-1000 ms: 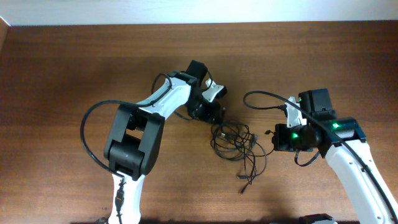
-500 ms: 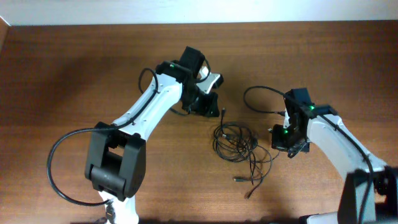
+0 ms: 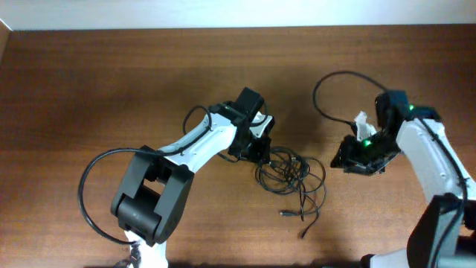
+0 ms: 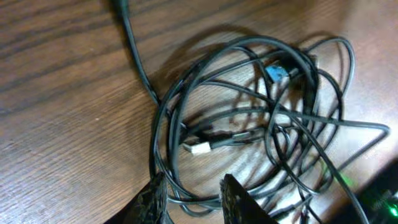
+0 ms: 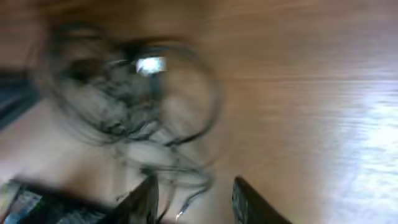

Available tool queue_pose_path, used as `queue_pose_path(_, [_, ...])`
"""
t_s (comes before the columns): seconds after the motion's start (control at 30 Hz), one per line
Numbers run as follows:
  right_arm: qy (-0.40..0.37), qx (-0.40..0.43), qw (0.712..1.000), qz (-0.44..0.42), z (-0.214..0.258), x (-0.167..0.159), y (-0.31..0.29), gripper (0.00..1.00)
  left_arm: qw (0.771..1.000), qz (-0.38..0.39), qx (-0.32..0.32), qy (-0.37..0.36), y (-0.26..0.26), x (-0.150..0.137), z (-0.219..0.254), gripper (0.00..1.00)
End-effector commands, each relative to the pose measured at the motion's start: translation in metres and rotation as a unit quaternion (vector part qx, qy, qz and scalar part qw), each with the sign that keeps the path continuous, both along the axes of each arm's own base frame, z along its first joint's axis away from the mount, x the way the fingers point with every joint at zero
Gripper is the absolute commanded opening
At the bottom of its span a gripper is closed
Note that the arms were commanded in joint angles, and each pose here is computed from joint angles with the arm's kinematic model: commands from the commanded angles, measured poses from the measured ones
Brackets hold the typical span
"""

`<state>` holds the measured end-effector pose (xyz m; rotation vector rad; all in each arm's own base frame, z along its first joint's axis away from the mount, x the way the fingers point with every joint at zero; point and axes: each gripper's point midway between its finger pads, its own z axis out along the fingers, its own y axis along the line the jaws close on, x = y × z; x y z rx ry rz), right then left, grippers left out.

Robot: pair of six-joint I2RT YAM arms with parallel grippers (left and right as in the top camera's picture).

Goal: Untangle cables

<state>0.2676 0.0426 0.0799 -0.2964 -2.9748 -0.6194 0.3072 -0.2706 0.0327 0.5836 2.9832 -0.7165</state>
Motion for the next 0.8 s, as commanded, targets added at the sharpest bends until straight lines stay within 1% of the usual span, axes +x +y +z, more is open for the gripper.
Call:
queue_pose_path(0.0, [-0.060, 0.114, 0.990, 0.057, 0.042, 0.007, 0.033, 0.41, 1.000, 0.015, 0.010, -0.011, 0.004, 0.002, -0.010, 0.29])
queue_pose_path(0.1, [-0.058, 0.173, 0.982, 0.048, 0.040, 0.002, 0.050, 0.39, 0.999, 0.018, -0.001, -0.027, 0.000, 0.010, -0.009, 0.29])
queue_pose_path(0.13, [-0.063, 0.190, 0.979, 0.045, 0.038, 0.003, 0.054, 0.37, 0.999, 0.021, -0.006, -0.032, -0.002, 0.013, -0.008, 0.29])
queue_pose_path(0.17, [-0.062, 0.209, 0.975, 0.033, 0.035, 0.003, 0.059, 0.37, 0.999, 0.024, -0.006, -0.031, -0.003, 0.013, -0.008, 0.28])
queue_pose_path(0.27, [-0.058, 0.223, 0.973, 0.008, 0.017, 0.002, 0.067, 0.36, 0.999, 0.024, -0.005, -0.030, -0.002, 0.012, -0.009, 0.25])
queue_pose_path(0.4, [-0.064, 0.220, 0.973, 0.007, 0.003, 0.010, 0.095, 0.36, 0.999, 0.024, -0.004, -0.030, -0.002, 0.012, -0.009, 0.23])
queue_pose_path(0.53, [-0.059, 0.146, 0.987, -0.043, -0.014, 0.026, 0.108, 0.35, 0.999, 0.024, -0.003, -0.027, -0.001, 0.011, -0.011, 0.21])
queue_pose_path(0.57, [-0.051, 0.127, 0.988, -0.065, -0.018, 0.028, 0.110, 0.32, 0.999, 0.024, 0.001, -0.026, 0.001, 0.009, -0.013, 0.22])
queue_pose_path(0.67, [-0.030, 0.064, 0.990, -0.125, -0.030, 0.027, 0.111, 0.27, 0.999, 0.026, 0.011, -0.027, 0.004, 0.009, -0.015, 0.22])
queue_pose_path(0.77, [-0.023, 0.032, 0.986, -0.159, -0.036, 0.025, 0.118, 0.26, 0.999, 0.027, 0.012, -0.028, 0.005, 0.009, -0.015, 0.22])
